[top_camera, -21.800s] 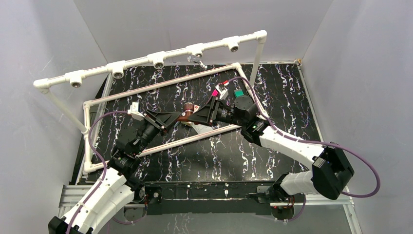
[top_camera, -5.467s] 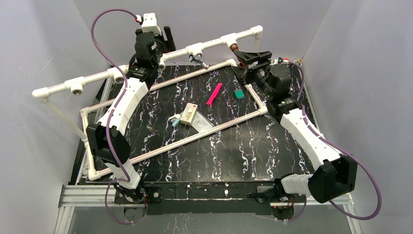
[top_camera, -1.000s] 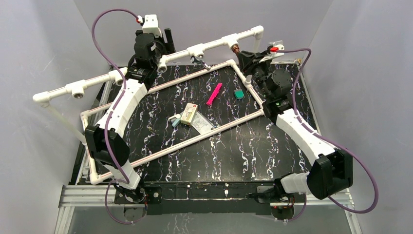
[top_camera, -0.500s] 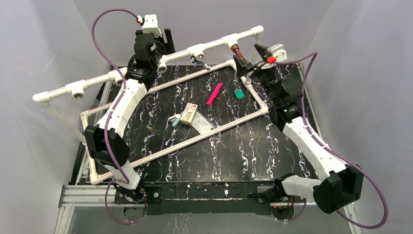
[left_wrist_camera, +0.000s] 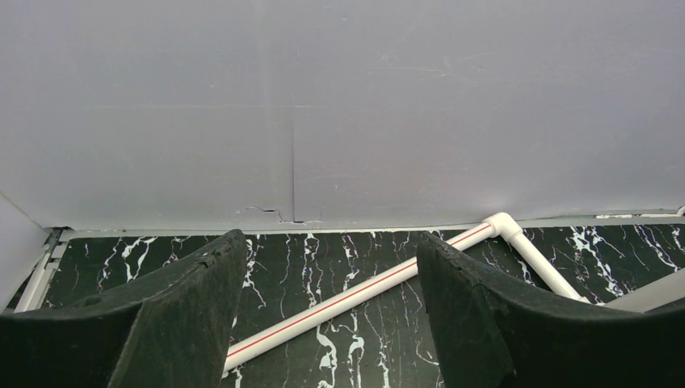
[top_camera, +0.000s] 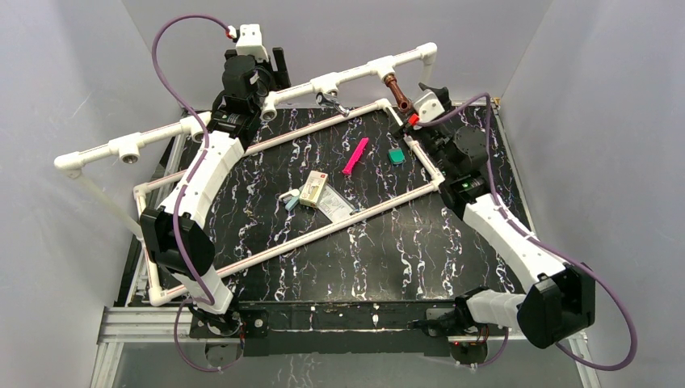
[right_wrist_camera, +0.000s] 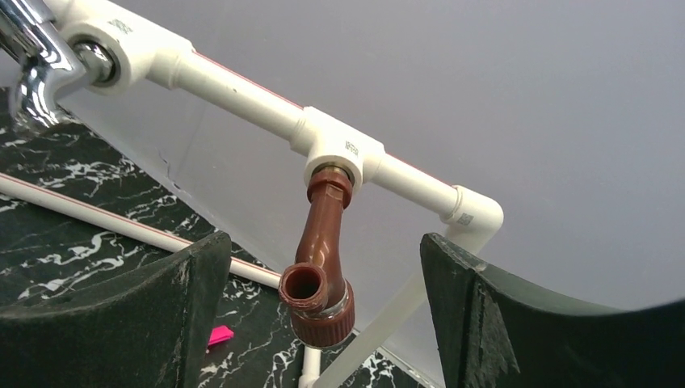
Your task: Install the water faucets
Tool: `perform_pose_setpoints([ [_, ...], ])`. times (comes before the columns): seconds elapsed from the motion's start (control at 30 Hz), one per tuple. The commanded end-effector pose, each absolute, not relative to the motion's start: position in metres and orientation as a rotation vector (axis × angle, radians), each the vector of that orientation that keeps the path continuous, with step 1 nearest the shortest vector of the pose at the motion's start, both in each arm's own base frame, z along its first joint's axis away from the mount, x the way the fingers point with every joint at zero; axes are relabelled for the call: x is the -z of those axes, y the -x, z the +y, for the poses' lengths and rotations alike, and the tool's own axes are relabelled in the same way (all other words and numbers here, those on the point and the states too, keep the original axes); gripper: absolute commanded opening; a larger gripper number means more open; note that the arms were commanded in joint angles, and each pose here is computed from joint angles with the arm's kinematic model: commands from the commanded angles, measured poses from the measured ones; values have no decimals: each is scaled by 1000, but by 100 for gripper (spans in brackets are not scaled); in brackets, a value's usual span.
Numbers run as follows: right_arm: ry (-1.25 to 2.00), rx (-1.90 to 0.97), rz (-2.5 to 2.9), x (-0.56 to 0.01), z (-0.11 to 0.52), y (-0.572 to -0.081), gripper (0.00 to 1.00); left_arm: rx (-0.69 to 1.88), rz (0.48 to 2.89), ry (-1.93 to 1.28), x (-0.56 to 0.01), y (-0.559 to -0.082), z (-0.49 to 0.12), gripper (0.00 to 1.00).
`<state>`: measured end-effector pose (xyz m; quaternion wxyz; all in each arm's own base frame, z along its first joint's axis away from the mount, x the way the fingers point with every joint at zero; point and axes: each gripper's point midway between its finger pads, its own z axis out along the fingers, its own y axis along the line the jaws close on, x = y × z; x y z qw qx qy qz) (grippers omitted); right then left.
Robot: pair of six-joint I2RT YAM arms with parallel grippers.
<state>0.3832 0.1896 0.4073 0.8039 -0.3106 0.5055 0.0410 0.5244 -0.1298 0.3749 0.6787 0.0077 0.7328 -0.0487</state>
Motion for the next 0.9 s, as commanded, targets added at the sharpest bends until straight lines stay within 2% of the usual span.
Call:
perform_pose_setpoints([
  [0.0, 635, -8, 1032, -423, 184, -394, 93, 68, 1958, -145, -272, -507, -141, 74],
  [0.2, 616, 29, 1053, -418, 184, -413, 87, 58, 1963, -149, -269, -508, -140, 74],
  [0.4, 598, 11, 1046, -422, 189, -421, 76, 50, 1967, -155, -267, -509, -140, 74],
  [0.87, 565, 9, 1077, -415, 190, -435, 57, 44, 1972, -161, -265, -509, -140, 74],
])
